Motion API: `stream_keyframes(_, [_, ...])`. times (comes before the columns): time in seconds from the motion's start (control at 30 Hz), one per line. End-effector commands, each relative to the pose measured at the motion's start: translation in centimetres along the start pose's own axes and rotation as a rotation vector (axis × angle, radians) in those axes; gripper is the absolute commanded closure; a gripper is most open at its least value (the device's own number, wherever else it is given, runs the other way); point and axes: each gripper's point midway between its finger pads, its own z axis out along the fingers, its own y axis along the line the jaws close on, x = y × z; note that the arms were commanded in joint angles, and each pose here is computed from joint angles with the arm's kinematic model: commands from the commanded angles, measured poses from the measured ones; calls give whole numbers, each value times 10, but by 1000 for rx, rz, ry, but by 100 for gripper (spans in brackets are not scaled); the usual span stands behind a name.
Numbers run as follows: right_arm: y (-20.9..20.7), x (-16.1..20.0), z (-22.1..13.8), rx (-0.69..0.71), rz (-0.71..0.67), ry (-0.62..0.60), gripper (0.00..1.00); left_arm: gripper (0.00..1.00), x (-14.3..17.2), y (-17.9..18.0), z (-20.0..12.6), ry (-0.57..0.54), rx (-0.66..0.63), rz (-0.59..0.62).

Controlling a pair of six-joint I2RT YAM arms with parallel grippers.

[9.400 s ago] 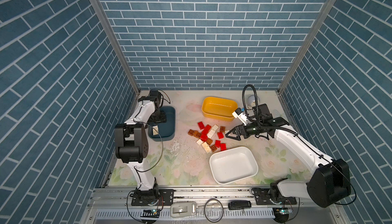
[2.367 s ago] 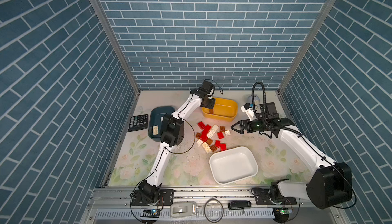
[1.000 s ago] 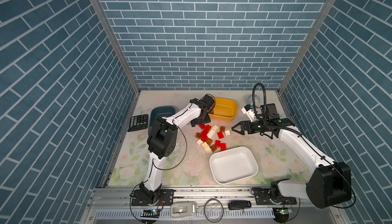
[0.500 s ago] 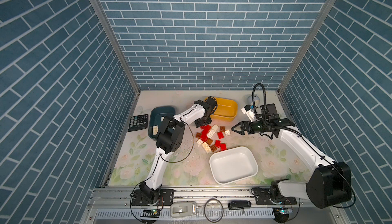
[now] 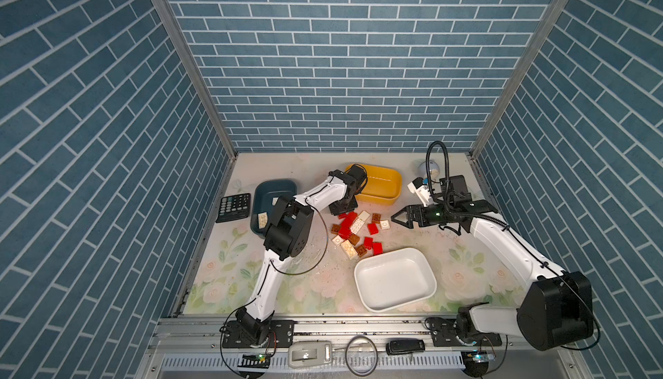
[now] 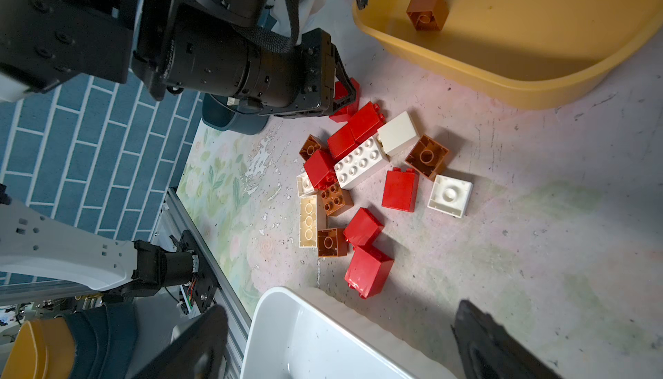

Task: Sort the legos into containers by color
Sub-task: Pick up the lego from the center of the table.

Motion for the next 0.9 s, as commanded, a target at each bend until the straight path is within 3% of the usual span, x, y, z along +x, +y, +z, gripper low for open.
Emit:
stream_keyframes(0.0, [1, 4, 1, -19, 0, 11, 1, 64, 4, 6, 9, 6, -30, 35])
stream_keyframes(0.27, [2, 2, 0, -17, -8, 11, 1, 59, 9, 3, 15, 30, -7, 56])
stream_keyframes(0.63, [2, 2, 0, -21, -7, 15, 1, 60, 7, 4, 19, 33, 7, 76])
stream_keyframes(0.73, [2, 1, -1, -18, -11, 13, 1, 67, 8, 3, 20, 45, 16, 78])
stream_keyframes(0.87, [2, 1, -1, -17, -11, 15, 1, 68, 2, 5, 7, 22, 16, 102])
